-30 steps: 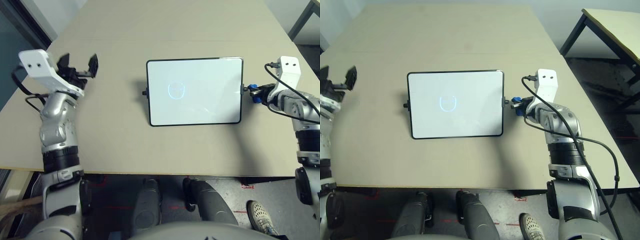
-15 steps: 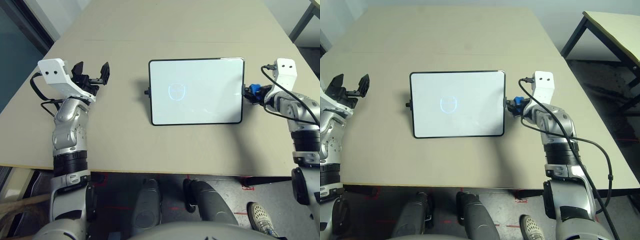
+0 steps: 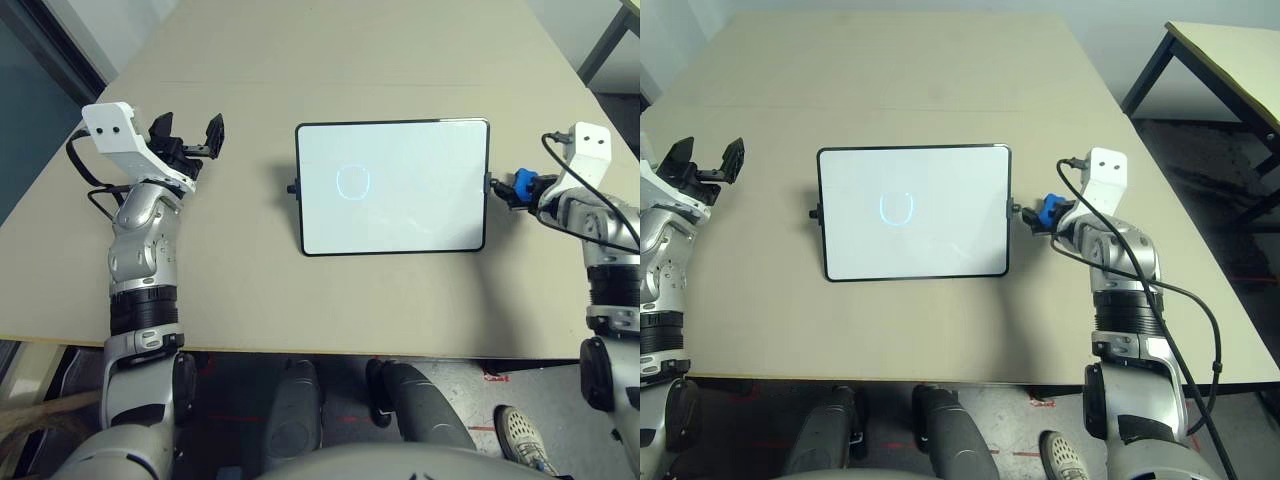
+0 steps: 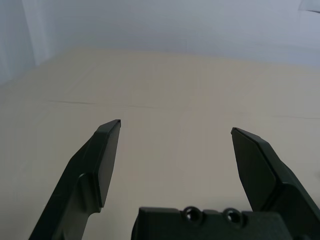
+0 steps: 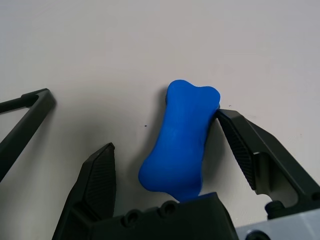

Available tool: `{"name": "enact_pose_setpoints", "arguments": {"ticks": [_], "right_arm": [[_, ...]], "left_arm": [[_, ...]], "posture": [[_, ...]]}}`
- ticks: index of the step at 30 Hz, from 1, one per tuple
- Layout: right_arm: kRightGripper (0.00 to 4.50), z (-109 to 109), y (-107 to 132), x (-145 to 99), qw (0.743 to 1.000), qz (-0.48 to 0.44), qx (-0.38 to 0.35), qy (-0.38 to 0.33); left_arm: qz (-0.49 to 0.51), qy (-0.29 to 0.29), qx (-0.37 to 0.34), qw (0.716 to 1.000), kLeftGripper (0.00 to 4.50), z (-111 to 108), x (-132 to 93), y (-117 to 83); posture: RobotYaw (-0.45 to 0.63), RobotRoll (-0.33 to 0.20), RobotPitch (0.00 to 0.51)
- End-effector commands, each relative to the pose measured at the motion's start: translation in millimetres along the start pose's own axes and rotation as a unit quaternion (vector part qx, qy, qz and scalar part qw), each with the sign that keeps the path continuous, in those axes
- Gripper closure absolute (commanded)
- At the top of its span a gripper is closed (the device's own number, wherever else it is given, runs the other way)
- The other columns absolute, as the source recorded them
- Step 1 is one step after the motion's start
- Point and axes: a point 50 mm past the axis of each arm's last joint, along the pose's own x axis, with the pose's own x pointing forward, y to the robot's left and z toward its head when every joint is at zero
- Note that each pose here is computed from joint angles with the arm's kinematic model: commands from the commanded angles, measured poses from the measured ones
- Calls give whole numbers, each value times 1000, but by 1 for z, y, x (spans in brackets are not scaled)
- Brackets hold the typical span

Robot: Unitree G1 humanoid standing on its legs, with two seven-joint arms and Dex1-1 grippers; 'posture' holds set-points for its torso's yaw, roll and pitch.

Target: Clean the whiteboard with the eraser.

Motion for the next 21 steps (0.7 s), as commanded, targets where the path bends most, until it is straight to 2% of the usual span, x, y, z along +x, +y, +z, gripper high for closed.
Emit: {"name": "enact_pose_setpoints", "arguments": {"ticks": [1, 9, 21], "right_arm": [[39, -15, 0, 9, 1000, -7, -16, 26], [39, 4, -13, 8, 995, -54, -31, -78], [39, -16, -14, 11, 997, -51, -19, -55]], "left_arm": [[2, 6, 2, 1000, 0, -4, -3, 1], [8, 6, 3, 1000, 0, -5, -6, 2], [7, 4, -2, 1000, 0, -5, -5, -2]], "posture": [[32, 0, 121], [33, 0, 121], [25, 0, 116]]}}
